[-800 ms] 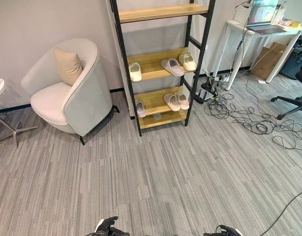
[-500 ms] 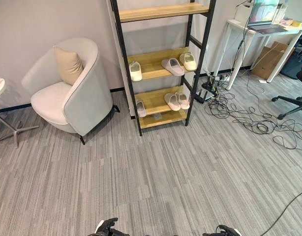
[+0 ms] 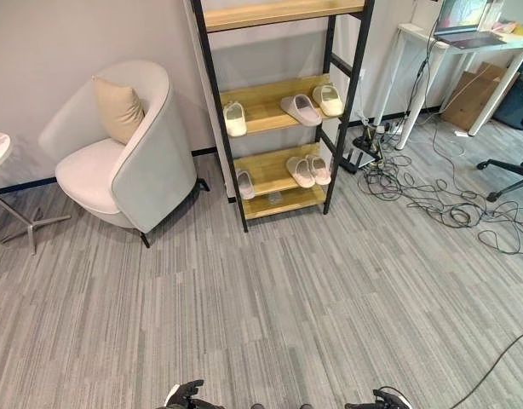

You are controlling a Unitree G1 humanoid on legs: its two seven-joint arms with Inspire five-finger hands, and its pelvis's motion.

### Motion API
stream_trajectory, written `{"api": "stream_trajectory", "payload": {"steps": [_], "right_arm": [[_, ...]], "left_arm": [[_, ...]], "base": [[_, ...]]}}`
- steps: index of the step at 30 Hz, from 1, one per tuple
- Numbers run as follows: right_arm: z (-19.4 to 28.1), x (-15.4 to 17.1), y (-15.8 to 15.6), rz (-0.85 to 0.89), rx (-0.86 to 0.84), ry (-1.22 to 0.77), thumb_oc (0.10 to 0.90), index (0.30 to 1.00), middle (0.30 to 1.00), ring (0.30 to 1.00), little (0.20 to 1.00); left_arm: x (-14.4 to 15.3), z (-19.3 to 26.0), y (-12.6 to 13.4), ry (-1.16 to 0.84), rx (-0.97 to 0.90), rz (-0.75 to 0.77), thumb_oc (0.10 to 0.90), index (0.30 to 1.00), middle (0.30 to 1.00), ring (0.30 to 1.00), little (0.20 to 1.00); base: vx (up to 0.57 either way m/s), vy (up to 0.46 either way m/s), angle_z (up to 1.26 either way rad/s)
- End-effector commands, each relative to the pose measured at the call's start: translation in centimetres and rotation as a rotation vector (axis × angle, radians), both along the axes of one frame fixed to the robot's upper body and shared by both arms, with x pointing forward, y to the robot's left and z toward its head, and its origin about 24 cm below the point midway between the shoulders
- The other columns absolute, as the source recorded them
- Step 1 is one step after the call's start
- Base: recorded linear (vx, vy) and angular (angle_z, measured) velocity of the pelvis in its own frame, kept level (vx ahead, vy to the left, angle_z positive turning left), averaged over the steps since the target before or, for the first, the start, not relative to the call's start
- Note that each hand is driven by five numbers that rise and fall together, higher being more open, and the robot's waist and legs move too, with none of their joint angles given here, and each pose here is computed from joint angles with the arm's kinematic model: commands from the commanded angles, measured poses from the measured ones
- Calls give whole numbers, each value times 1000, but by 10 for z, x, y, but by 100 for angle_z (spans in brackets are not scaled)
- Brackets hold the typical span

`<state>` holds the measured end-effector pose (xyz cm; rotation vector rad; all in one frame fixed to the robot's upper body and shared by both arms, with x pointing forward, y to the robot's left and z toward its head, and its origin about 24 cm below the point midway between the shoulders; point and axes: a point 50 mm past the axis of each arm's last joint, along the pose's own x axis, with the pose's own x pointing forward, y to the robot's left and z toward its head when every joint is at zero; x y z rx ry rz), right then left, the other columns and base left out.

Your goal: Arrange the slippers neatly on the shoe rack.

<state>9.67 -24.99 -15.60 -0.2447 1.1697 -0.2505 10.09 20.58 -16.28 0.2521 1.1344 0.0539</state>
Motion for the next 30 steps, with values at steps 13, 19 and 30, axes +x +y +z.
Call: {"api": "stream_trajectory", "payload": {"steps": [13, 19, 30], "right_arm": [[9, 23, -5, 11, -60, -101, 800, 900, 900, 900, 900], [7, 19, -1, 24, -51, -91, 800, 900, 900, 900, 900], [9, 33, 5, 79, -35, -102, 800, 900, 900, 900, 900]], "left_arm": [[36, 9, -4, -91, 37, -50, 800, 900, 900, 900, 900], [27, 7, 0, -65, 39, -29, 800, 900, 900, 900, 900], [34, 12, 14, -88, 66, -30, 800, 900, 900, 900, 900]], "base": [[29, -49, 9], [185, 68, 11], [179, 145, -42]]}}
